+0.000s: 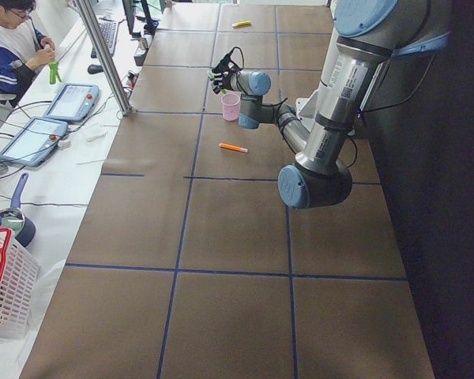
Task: Collect pens into pen holder
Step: 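Lift the green highlighter upright and carry it over the lilac cup, then lower the green highlighter into the cup and open the left gripper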
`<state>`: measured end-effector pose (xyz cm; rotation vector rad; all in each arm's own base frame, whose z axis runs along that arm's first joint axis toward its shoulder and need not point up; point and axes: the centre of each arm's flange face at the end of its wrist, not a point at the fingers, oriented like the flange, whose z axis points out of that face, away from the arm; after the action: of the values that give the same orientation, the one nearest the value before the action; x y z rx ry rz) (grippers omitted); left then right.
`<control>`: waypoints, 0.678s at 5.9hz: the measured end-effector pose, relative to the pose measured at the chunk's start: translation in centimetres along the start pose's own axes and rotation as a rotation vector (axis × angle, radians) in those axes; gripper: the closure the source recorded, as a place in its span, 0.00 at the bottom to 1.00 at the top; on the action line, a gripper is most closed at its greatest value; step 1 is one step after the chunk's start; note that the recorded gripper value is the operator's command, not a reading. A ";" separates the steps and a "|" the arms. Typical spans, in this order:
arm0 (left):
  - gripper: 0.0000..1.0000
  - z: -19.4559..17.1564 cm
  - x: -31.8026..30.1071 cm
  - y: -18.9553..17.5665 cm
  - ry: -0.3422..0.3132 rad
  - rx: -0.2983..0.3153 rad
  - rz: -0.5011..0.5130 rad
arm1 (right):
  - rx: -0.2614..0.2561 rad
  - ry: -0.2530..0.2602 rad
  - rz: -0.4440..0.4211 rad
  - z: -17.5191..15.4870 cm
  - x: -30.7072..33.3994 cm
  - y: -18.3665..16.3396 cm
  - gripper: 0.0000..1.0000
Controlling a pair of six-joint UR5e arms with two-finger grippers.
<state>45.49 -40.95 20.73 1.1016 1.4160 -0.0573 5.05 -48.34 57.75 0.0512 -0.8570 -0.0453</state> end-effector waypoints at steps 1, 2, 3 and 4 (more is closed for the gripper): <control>1.00 2.3 1.7 2.9 -0.006 0.025 -0.018 | 0.003 0.000 -0.003 -0.1 -0.2 0.0 0.00; 1.00 4.3 2.1 4.4 -0.022 0.038 -0.021 | 0.005 0.000 -0.004 -0.2 -0.3 -0.1 0.00; 1.00 5.4 2.1 5.1 -0.035 0.045 -0.018 | 0.005 0.000 -0.005 -0.3 -0.3 -0.1 0.00; 0.98 5.8 1.9 5.4 -0.043 0.045 -0.014 | 0.006 0.000 -0.005 -0.3 -0.3 -0.1 0.00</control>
<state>53.65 -40.64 21.02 1.1207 1.3902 -0.1227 5.04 -48.37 57.30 0.0591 -0.8573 -0.0479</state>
